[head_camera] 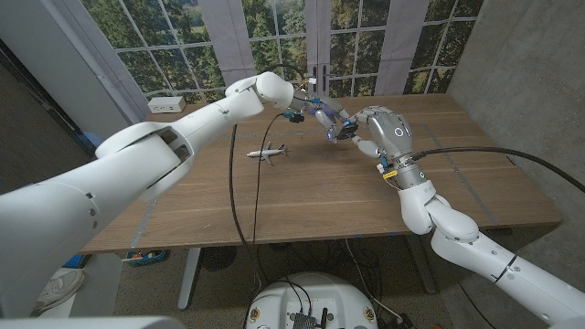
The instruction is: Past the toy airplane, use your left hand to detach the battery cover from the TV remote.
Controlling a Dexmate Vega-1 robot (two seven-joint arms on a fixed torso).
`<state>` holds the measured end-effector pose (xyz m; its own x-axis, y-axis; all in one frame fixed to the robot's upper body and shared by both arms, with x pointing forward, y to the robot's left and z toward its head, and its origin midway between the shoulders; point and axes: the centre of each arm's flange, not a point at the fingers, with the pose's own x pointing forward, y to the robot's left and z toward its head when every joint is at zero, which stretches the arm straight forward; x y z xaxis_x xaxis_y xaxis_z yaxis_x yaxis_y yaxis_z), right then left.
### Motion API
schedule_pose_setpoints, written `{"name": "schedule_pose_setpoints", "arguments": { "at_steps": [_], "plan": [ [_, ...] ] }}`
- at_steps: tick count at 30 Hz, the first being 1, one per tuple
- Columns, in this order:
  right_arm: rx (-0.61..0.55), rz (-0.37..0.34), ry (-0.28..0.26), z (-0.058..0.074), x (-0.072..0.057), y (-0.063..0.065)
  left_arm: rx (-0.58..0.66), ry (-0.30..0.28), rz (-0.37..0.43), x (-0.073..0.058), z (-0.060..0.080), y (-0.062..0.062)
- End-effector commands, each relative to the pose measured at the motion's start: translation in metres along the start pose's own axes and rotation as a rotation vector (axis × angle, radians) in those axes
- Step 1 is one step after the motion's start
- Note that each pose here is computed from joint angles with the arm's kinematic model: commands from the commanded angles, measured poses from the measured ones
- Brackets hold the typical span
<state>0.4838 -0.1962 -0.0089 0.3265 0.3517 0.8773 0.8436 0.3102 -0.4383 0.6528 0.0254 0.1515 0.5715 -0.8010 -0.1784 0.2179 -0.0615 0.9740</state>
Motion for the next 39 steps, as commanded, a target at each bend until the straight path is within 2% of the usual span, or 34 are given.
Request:
{"name": "schedule_pose_setpoints", "arguments": {
  "at_steps": [1, 8, 16, 26, 32, 39],
  "plan": [
    [-0.032, 0.073, 0.025, -0.003, -0.001, 0.001, -0.005, 0.0, 0.012, -0.001, 0.002, 0.002],
    [-0.026, 0.112, 0.026, -0.005, -0.001, 0.0, -0.006, 0.0, 0.014, -0.001, 0.001, 0.002],
    [0.042, 0.157, 0.02, -0.008, -0.001, -0.005, -0.003, 0.004, 0.014, -0.001, -0.001, 0.003],
    [0.062, 0.107, 0.049, -0.012, -0.006, -0.02, -0.005, 0.009, 0.009, -0.001, -0.003, 0.002],
    [0.034, 0.07, 0.044, -0.009, -0.008, -0.03, -0.009, 0.01, 0.0, 0.001, -0.004, 0.001],
    [0.012, 0.058, 0.04, -0.008, -0.008, -0.034, -0.009, 0.01, 0.001, 0.002, -0.005, 0.003]
  ]
}}
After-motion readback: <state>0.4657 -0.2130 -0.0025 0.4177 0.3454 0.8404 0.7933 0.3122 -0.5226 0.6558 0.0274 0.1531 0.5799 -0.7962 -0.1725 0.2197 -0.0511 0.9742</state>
